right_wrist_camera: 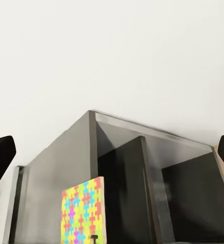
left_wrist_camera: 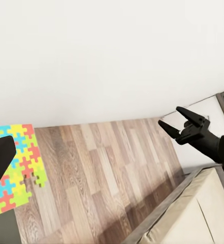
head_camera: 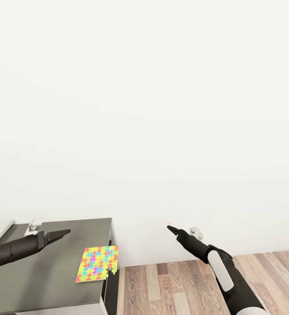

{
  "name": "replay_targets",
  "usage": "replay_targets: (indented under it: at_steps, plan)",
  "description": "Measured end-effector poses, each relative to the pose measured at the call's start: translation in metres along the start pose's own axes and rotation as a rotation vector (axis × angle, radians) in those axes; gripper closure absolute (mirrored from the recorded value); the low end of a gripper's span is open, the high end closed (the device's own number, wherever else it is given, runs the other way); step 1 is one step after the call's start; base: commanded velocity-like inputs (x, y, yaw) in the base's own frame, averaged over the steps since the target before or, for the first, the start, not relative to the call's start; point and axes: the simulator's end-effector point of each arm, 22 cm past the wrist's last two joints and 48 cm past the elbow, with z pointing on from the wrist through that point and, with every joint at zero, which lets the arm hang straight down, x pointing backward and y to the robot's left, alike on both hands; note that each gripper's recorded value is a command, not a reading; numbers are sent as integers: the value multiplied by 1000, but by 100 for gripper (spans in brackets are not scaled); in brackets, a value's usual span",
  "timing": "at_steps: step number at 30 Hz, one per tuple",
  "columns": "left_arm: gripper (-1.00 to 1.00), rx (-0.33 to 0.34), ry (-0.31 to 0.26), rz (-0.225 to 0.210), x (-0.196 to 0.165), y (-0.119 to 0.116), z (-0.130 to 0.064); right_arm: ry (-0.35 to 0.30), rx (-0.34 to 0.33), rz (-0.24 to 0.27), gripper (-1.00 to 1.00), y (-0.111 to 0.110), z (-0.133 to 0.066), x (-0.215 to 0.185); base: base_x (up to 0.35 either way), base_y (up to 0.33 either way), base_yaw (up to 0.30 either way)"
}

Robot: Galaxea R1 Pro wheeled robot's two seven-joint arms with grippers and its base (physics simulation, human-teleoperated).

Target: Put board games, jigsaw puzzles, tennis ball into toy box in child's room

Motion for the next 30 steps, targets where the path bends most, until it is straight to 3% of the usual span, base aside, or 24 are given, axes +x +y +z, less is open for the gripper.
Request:
replay_targets:
  at_steps: [7, 13, 23, 30]
  plan:
    - [-100, 33, 5, 1, 2, -5, 3, 56, -17, 5, -100, 2, 15, 12, 0, 0, 0]
    - [-100, 163, 11, 3, 4, -31, 5, 89, -101, -26, -100, 24, 24, 22, 0, 0, 0]
    - [-100, 370, 15, 14, 6, -70, -3, 90, -114, -25, -100, 25, 34, 28, 0, 0, 0]
    - [-100, 406, 16, 15, 9, -73, -1, 76, -118, -26, -100, 25, 42, 26, 0, 0, 0]
